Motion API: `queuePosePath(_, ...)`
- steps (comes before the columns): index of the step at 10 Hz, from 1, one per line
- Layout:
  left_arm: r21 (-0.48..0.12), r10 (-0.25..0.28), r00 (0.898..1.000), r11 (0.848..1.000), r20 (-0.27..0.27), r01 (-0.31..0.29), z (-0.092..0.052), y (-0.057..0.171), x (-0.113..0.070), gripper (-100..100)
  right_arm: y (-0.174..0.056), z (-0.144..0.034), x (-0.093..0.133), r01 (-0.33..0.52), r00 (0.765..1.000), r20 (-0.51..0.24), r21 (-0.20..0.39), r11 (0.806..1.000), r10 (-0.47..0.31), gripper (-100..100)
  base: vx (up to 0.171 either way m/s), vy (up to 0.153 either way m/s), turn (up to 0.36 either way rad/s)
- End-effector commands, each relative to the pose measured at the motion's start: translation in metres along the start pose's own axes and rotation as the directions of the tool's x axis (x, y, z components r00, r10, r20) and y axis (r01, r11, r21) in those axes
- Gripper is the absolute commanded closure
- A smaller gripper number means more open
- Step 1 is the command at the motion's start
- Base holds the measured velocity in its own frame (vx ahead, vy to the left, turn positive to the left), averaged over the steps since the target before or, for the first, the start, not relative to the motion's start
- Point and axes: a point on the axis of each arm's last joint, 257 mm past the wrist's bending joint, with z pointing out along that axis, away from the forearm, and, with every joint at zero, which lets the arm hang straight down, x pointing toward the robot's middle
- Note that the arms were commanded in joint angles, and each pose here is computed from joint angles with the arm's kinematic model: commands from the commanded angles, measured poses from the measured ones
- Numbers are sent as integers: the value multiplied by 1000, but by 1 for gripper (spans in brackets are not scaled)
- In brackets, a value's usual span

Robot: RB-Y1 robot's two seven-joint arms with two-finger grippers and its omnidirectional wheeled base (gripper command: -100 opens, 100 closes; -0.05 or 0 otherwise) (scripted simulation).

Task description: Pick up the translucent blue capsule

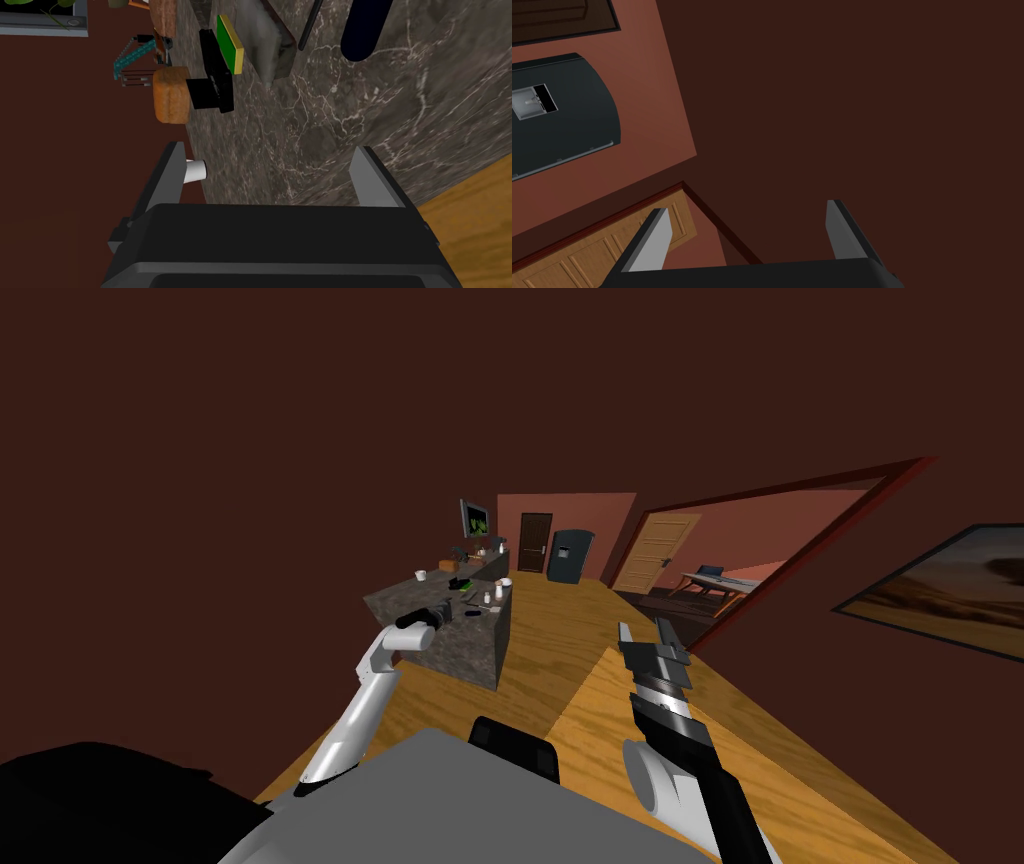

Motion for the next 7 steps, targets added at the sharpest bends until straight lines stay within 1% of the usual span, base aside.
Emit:
queuePosePath(1, -47, -3, 1000, 999, 7, 3, 1, 10, -3, -100, 0, 0, 0, 0, 1000, 0, 0, 1000, 0, 0, 48, -28, -19)
queuePosePath(2, -75, -6, 1000, 997, 9, 7, 5, 14, -4, -100, 0, 0, 0, 0, 1000, 0, 0, 1000, 0, 0, 72, -30, -22)
queuePosePath(3, -103, -6, 1000, 995, 15, 7, 4, 21, -5, -100, 0, 0, 0, 0, 1000, 0, 0, 1000, 0, 0, 64, -19, -15)
queuePosePath(4, -132, -7, 1000, 991, 17, 9, 7, 25, -7, -100, 0, 0, 0, 0, 1000, 0, 0, 1000, 0, 0, 63, -28, -24)
queuePosePath(5, -163, -6, 1000, 987, 22, 9, 6, 34, -8, -100, 0, 0, 0, 0, 1000, 0, 0, 1000, 0, 0, 57, -22, -11)
queuePosePath(6, -191, -4, 1000, 982, 24, 9, 8, 38, -9, -100, 0, 0, 0, 0, 1000, 0, 0, 1000, 0, 0, 83, -21, -13)
queuePosePath(7, -220, -3, 1000, 975, 29, 10, 7, 45, -11, -100, 0, 0, 0, 0, 1000, 0, 0, 1000, 0, 0, 70, -19, -12)
